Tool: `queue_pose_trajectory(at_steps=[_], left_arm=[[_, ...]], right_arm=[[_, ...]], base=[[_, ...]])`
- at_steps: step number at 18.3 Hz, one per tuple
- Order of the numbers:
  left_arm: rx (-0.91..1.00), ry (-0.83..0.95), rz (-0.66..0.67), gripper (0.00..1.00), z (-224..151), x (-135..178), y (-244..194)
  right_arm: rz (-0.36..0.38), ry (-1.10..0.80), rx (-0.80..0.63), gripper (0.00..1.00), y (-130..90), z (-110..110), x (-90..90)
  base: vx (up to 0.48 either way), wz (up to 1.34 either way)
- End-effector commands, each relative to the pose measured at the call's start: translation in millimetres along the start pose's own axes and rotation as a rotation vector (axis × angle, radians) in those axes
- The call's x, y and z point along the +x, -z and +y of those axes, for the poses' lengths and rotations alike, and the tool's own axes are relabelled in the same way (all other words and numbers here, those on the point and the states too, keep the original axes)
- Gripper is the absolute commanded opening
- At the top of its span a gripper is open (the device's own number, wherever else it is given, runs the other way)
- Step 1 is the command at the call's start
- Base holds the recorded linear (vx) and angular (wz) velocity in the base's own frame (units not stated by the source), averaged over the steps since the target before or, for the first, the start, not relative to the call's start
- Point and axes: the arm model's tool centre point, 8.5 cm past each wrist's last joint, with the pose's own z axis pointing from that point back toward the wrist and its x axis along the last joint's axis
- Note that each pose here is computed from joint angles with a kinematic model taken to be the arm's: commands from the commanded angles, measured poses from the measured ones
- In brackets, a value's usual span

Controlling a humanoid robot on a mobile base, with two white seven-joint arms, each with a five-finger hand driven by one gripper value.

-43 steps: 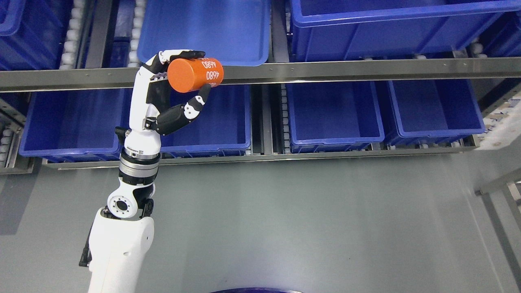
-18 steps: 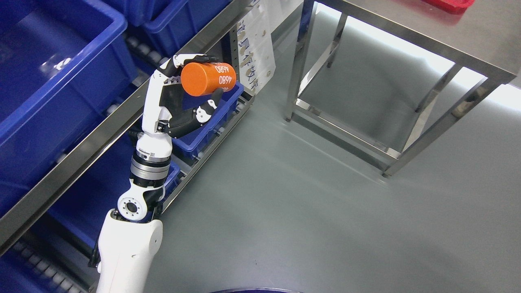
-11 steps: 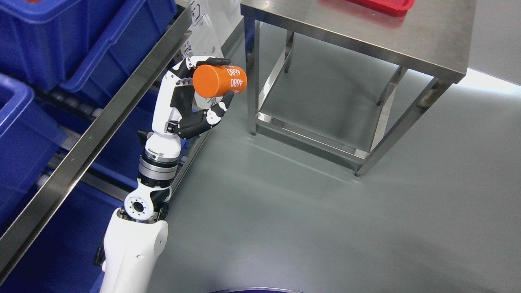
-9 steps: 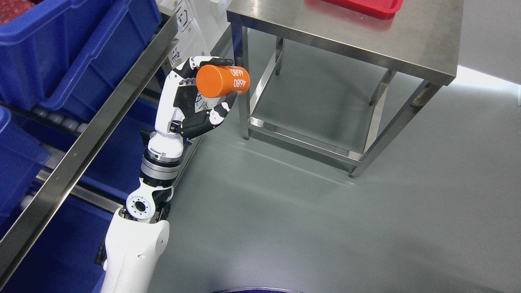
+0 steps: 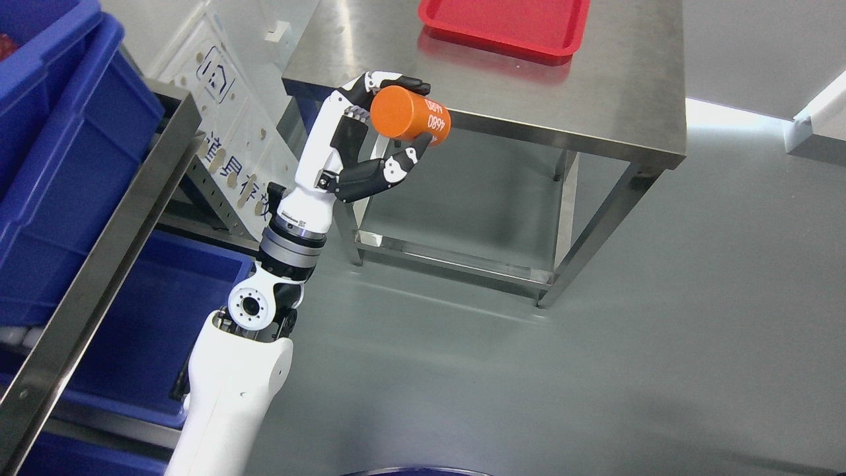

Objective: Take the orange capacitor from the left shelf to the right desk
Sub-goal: 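Lower the capacitor with the left hand onto the red tray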

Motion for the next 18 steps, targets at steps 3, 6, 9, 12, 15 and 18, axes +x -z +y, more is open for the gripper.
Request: queue_pose_trajectory(at_steps=[3,6,9,12,15,18], left_arm=[[-0.093,0.009,0.122,0.04,-8.3,-25.8,66.0],[-0.149,0.012,0.257,0.05,-18.8,-58.8,74.0],[-0.130,0.042,0.368,0.05,-12.1,-86.3,78.3],[-0.129,0.050,0.413,0.05,-4.8,-98.8,88.1],[-0.108,0.072,0.494,0.05,11.8,-114.4,91.6],[-0.048,0.117,0.585,0.05,36.0,-132.7,89.1]], right_arm=[[0.010,0.013,-0.017,1.00,0.4,-11.3,-13.8],[0.010,0.013,-0.017,1.00,0.4,-11.3,-13.8],[0.010,0.011,-0.017,1.00,0.4,-11.3,-13.8],[0.010,0.011,-0.017,1.00,0.4,-11.3,-13.8],[0.010,0.013,-0.017,1.00,0.4,-11.3,-13.8],[0.010,0.013,-0.017,1.00,0.4,-11.3,-13.8]], base=[[0.247,-0.24],[0.222,-0.21],[0.190,-0.18],[0.196,-0.16],[0.158,-0.12],[0.149,-0.10]])
